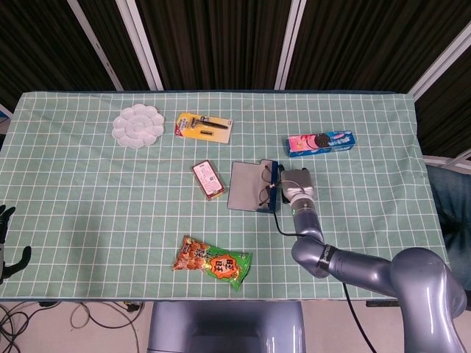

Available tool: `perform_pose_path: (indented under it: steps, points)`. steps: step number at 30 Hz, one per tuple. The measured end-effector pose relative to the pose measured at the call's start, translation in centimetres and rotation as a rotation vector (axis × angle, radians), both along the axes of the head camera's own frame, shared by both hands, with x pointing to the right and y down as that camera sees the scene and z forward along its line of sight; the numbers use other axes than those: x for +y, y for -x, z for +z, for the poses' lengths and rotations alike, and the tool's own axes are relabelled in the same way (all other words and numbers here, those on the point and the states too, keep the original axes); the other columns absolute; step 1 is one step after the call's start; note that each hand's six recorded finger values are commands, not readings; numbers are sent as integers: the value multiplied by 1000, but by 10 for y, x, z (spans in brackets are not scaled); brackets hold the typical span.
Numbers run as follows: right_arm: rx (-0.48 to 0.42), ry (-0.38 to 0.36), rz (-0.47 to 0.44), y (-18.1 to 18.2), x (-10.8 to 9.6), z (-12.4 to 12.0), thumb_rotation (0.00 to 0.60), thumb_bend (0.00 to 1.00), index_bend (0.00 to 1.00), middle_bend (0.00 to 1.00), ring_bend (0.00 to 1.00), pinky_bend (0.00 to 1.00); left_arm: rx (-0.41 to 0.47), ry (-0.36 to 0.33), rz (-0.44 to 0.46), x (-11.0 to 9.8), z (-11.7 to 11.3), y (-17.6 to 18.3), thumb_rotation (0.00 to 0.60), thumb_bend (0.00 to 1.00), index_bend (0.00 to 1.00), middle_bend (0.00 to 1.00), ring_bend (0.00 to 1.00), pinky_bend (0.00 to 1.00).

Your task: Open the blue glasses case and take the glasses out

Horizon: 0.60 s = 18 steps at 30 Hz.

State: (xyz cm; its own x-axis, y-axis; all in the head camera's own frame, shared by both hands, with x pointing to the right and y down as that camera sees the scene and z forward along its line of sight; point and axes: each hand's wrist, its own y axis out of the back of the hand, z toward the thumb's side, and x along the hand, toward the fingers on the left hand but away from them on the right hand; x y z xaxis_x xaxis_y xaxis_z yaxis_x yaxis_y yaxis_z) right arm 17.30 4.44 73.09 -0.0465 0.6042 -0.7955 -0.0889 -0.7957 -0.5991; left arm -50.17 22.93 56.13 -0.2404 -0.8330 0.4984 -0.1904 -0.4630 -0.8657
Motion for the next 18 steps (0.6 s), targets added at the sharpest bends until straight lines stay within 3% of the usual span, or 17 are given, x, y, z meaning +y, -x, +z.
perform_pose_path:
  steps: [18]
  points:
    - [-20, -64, -128, 34, -18, 7, 600, 710, 13, 509, 262, 170, -1, 7, -4, 0, 1, 2, 600, 391, 70, 0, 0, 0]
